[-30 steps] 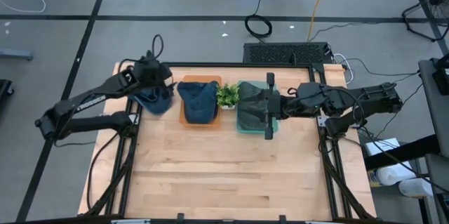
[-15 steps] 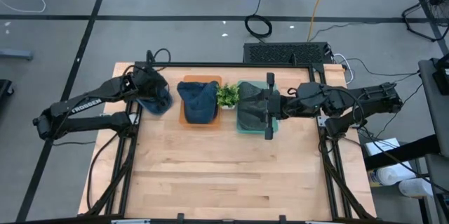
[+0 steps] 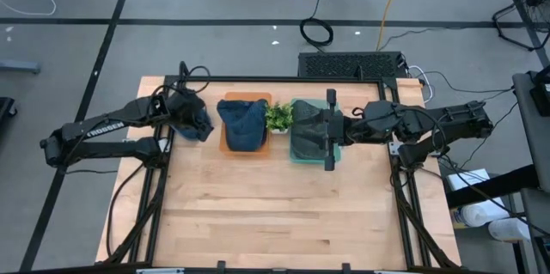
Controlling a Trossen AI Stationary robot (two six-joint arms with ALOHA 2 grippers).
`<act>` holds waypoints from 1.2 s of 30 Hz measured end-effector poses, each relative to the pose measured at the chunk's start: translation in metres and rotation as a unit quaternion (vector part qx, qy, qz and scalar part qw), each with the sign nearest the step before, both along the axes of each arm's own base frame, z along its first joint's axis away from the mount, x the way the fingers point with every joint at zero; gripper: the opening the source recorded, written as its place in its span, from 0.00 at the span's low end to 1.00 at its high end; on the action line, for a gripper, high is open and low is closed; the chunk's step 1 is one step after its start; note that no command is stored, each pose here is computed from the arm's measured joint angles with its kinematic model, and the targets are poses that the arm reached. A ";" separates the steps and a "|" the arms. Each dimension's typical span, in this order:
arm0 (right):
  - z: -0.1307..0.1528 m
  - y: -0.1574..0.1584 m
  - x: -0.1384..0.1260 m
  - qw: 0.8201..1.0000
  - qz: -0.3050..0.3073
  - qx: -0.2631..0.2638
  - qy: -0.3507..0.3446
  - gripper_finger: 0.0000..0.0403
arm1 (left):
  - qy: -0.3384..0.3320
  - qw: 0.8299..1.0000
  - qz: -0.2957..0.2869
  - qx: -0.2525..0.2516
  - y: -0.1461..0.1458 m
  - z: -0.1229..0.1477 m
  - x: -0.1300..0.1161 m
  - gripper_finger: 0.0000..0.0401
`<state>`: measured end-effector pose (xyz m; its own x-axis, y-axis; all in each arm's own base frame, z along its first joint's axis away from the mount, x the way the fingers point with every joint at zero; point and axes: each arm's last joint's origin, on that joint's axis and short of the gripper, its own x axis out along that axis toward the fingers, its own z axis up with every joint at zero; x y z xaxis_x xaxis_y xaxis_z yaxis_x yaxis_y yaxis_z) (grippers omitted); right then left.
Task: Pick & Place hat
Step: Put the blue cap into the orange bin
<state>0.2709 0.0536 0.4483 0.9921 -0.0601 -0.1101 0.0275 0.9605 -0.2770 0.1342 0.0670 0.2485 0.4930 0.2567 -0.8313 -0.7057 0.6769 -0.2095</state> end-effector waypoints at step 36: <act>-0.013 0.000 -0.002 0.998 0.001 -0.016 0.066 0.25 | 0.325 0.935 -0.070 -0.124 0.010 -0.068 0.020 0.85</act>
<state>0.2686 0.0531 0.4355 0.9690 -0.0643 -0.2385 -0.0127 0.9513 -0.3081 0.1539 0.0773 0.1804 -0.1233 -0.0133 -0.9923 -0.6468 0.7594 0.0702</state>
